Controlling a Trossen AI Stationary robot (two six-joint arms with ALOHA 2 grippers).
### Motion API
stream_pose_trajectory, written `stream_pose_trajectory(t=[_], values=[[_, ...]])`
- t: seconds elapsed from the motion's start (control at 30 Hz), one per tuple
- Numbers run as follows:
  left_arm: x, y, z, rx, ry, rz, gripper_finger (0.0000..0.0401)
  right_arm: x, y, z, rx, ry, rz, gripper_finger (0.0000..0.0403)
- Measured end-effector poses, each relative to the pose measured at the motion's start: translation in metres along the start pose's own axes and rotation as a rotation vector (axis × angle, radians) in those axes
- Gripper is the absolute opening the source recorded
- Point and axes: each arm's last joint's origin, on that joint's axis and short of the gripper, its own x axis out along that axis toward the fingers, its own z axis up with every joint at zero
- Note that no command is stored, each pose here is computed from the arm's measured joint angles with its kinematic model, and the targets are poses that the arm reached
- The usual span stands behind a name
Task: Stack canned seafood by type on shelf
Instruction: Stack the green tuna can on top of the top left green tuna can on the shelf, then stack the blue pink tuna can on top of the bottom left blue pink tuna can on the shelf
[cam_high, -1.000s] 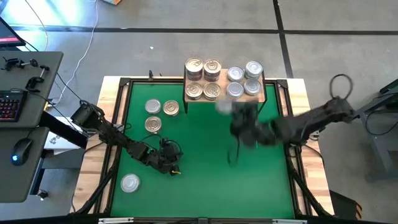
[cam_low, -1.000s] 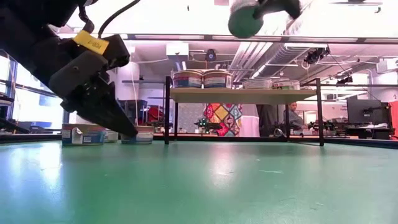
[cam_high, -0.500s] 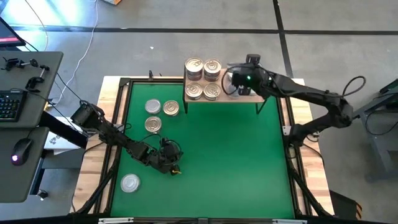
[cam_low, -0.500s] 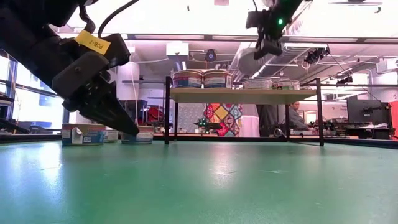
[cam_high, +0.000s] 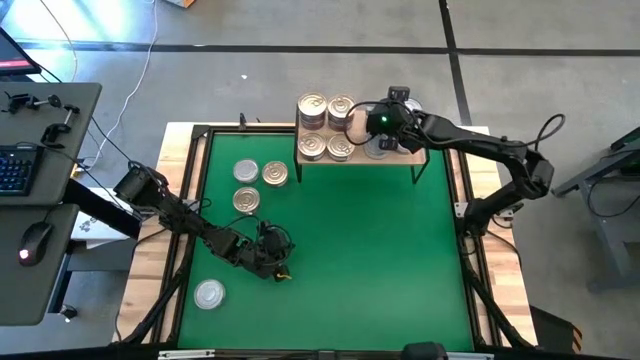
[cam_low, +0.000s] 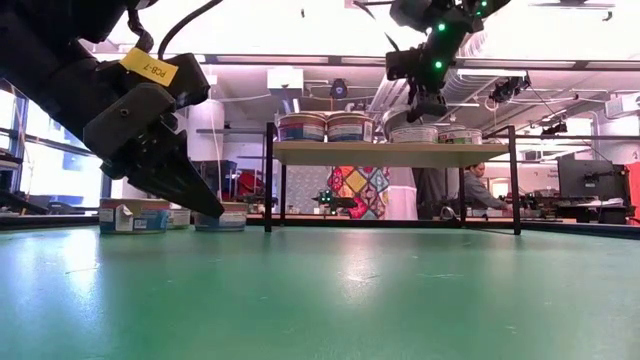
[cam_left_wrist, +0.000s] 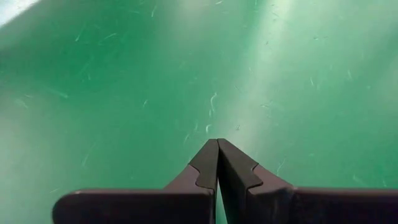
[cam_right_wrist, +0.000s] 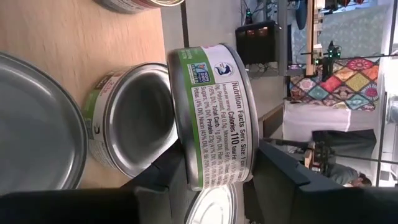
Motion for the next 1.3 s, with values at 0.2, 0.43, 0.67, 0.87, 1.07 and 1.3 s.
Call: stream_pose_trajectory(t=[0.2,0.43,0.67,0.87,1.07,1.3], values=[[0.0,0.0,0.0,0.0,0.0,0.0,0.0,0.0,0.001,-0.001,-0.005,0.004,0.009,0.016],[0.0,0.0,0.0,0.001,0.001,0.001,0.0,-0.001,0.007,-0.002,-0.033,0.024,0.053,0.0211],[0.0,0.0,0.0,0.001,0.001,0.0,0.0,-0.004,0.008,-0.006,-0.057,0.048,0.062,0.0211],[0.0,0.0,0.0,0.0,0.001,0.001,0.0,-0.018,0.004,-0.009,-0.056,0.039,0.035,0.0212],[0.0,0.0,0.0,-0.001,0.001,0.0,0.0,-0.038,-0.001,-0.013,-0.034,0.014,0.001,0.0212],[0.0,0.0,0.0,-0.003,0.0,0.0,0.0,-0.085,0.013,-0.021,0.105,-0.111,0.16,0.0213]])
